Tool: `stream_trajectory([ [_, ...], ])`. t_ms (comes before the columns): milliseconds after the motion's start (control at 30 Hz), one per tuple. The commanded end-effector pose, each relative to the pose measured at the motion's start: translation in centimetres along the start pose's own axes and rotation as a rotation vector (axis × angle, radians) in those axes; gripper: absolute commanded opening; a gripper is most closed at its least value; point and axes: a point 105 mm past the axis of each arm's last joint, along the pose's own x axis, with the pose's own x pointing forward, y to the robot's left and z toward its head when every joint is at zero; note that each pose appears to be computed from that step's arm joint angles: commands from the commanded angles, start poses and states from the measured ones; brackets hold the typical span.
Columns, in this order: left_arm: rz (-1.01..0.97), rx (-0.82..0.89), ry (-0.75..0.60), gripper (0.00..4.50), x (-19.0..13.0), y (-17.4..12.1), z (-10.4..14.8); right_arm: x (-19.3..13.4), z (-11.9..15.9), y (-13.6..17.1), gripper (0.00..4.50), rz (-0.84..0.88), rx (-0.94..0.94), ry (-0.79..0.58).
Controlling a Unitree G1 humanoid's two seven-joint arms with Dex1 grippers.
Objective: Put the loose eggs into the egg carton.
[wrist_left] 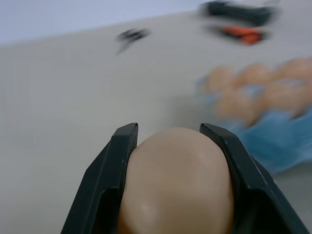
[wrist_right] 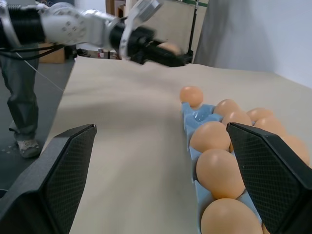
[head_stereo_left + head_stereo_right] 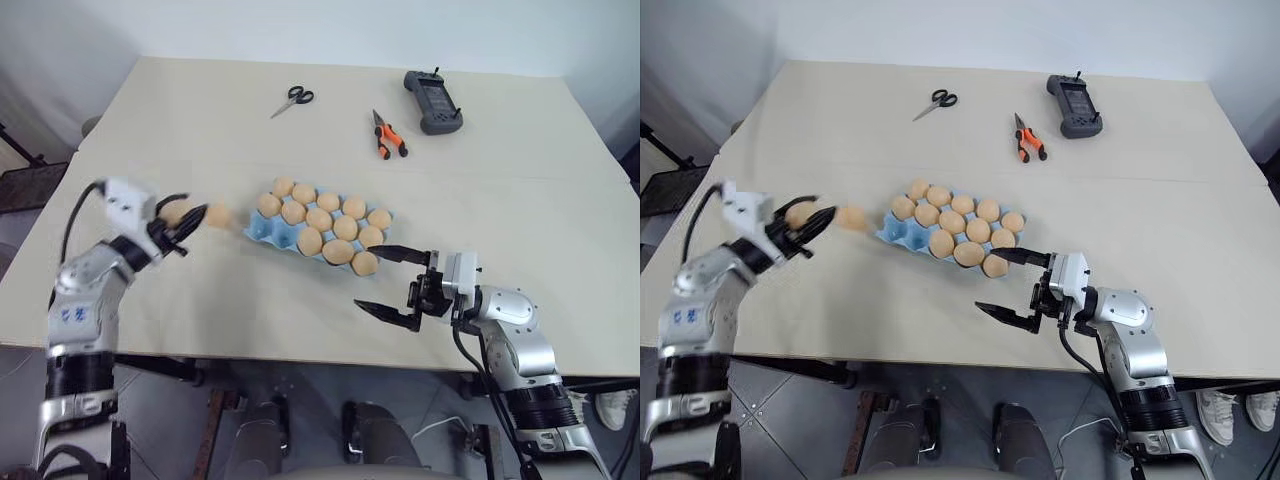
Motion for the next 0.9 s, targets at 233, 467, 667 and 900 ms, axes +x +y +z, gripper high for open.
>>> stream_trajectory([
  [233, -0.377, 0.041, 0.064, 1.77, 6.0, -5.8, -1.3, -0.9, 1.0, 0.0, 4.5, -0.061, -0.061, 0.014],
  [467, -0.45, 0.048, 0.1, 2.45, 6.3, -6.3, -1.9, -1.2, 1.1, 0.4, 4.5, -0.102, -0.063, 0.016],
  [667, -0.361, 0.076, 0.028, 3.91, 4.7, -3.9, -0.3, -1.1, 1.0, 0.2, 4.5, -0.102, -0.061, 0.011],
  [900, -0.12, 0.054, -0.126, 3.91, -0.9, 0.8, 1.7, -0.7, 1.3, -0.4, 4.5, -0.09, -0.068, -0.013],
])
